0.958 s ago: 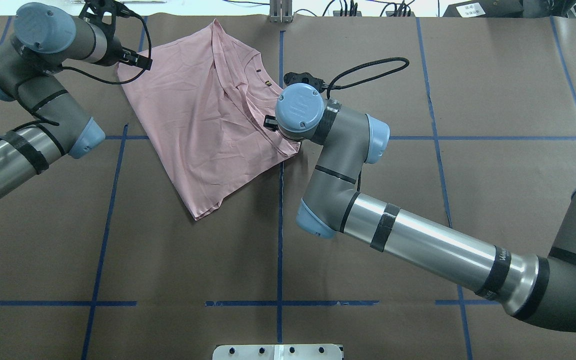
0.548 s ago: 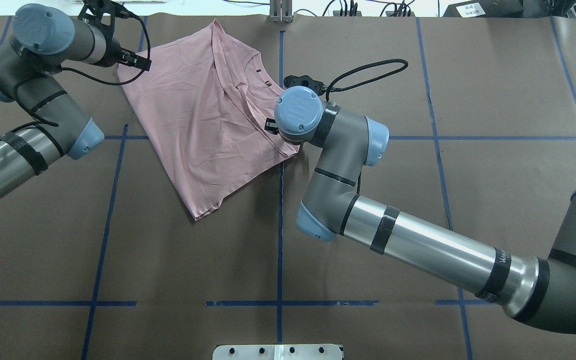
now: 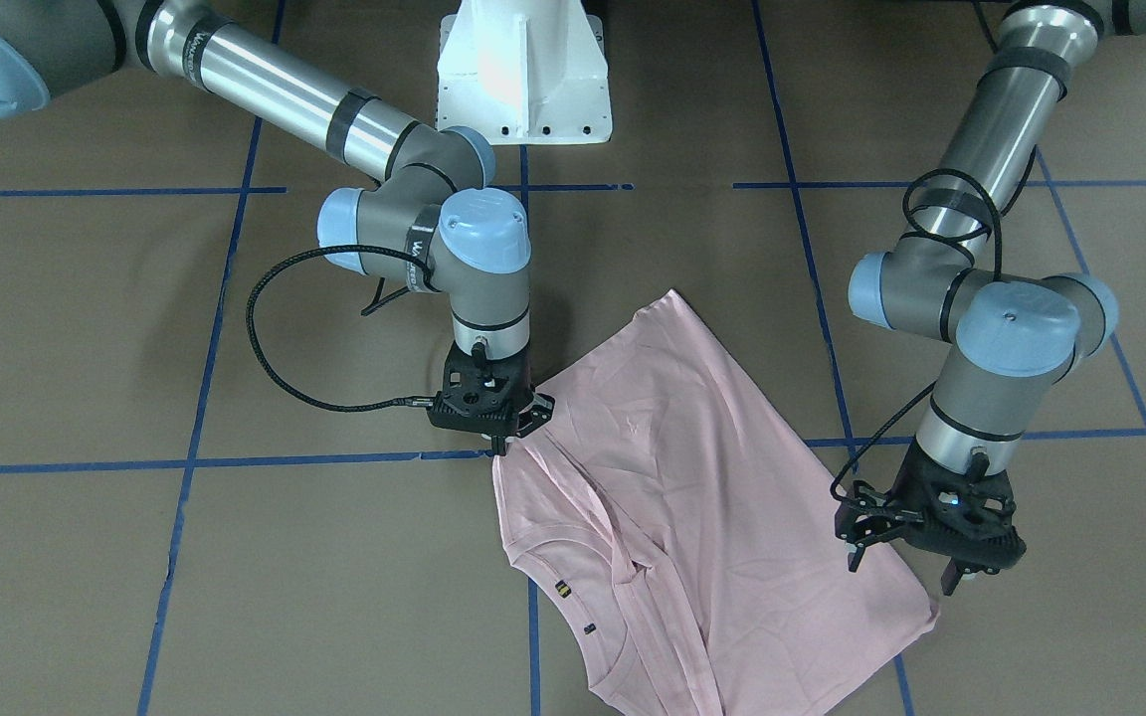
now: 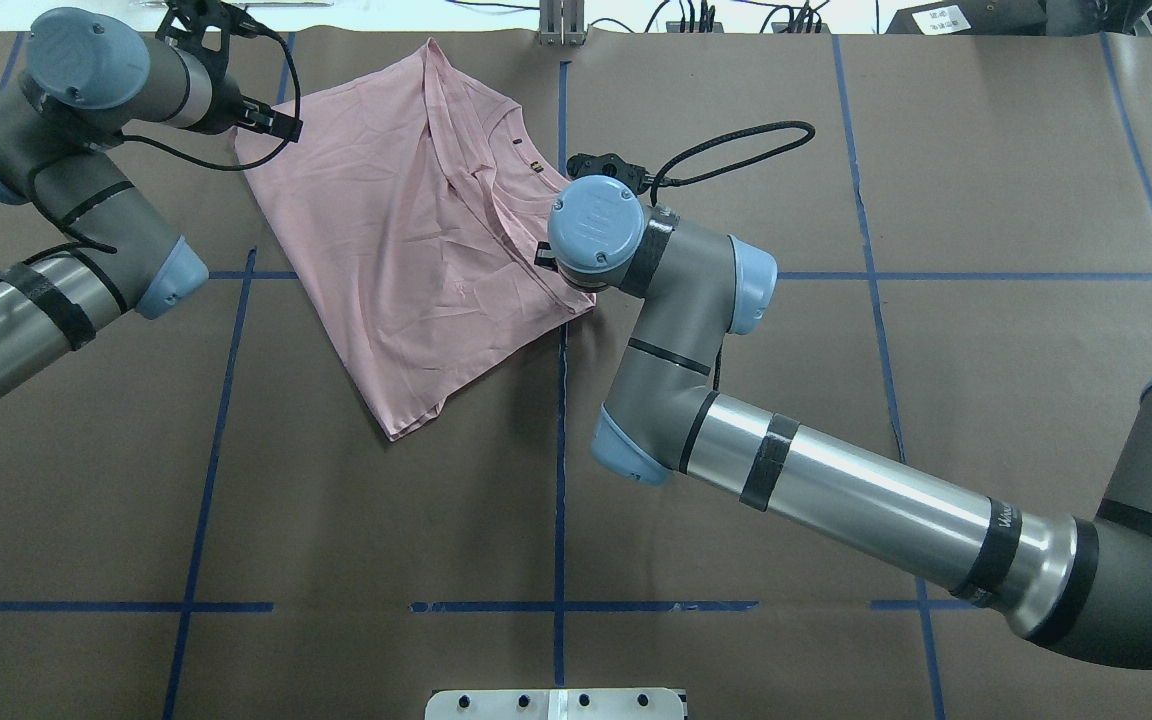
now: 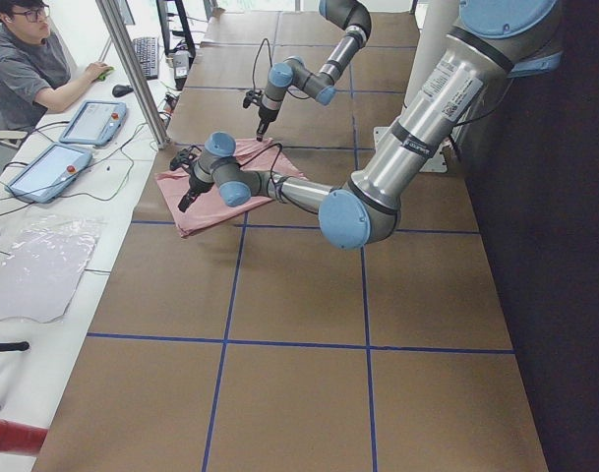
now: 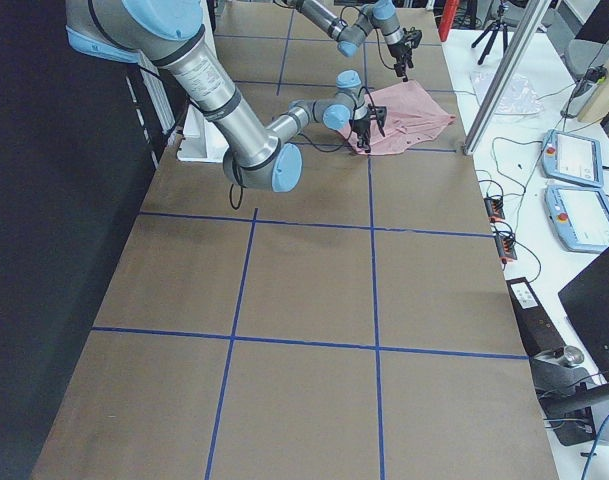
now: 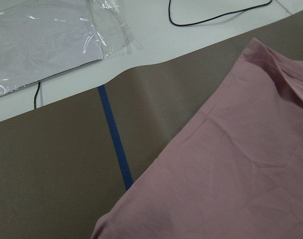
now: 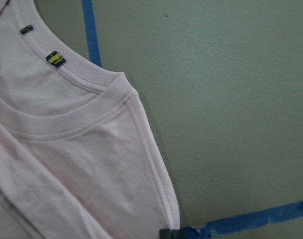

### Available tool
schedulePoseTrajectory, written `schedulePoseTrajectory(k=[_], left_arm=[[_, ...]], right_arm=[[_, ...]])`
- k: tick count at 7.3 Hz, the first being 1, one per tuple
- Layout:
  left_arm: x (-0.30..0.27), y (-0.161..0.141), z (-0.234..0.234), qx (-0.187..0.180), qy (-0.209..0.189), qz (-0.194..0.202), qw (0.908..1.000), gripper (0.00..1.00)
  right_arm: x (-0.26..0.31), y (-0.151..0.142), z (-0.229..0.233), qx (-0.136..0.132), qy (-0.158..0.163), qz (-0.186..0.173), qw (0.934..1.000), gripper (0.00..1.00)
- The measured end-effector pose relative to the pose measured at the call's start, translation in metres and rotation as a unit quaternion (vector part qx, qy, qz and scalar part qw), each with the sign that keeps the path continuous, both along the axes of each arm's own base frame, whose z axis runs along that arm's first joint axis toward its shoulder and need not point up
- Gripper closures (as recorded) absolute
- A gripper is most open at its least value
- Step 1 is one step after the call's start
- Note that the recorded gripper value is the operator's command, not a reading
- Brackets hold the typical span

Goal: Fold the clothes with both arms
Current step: 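Drag the collar toward the robot with the right gripper while the left gripper follows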

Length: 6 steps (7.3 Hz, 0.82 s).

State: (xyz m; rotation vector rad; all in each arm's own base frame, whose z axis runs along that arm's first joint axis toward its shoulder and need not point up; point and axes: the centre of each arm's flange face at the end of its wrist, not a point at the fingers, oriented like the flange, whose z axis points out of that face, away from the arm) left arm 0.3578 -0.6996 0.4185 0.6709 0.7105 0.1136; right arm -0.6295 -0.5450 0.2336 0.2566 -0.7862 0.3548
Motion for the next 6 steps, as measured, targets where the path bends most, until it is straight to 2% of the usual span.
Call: schedulePoseTrajectory(k=[3, 4, 6], left_arm=[[0.001, 0.0, -0.002, 0.001, 0.001, 0.0, 1.0, 0.0], [0.001, 0.0, -0.004, 0.002, 0.003, 0.0, 1.0, 0.0], [0.0, 0.001, -0.015, 0.003, 0.011, -0.004, 0.9999, 0.0]], right_arm=[[0.022, 0.013, -0.005, 0.001, -0.003, 0.0, 1.0, 1.0], [0.042, 0.031, -0.006, 0.005, -0.009, -0.001, 0.9999, 1.0], [0.078, 0.105, 0.003, 0.034, -0.03, -0.006, 0.999, 1.0]])
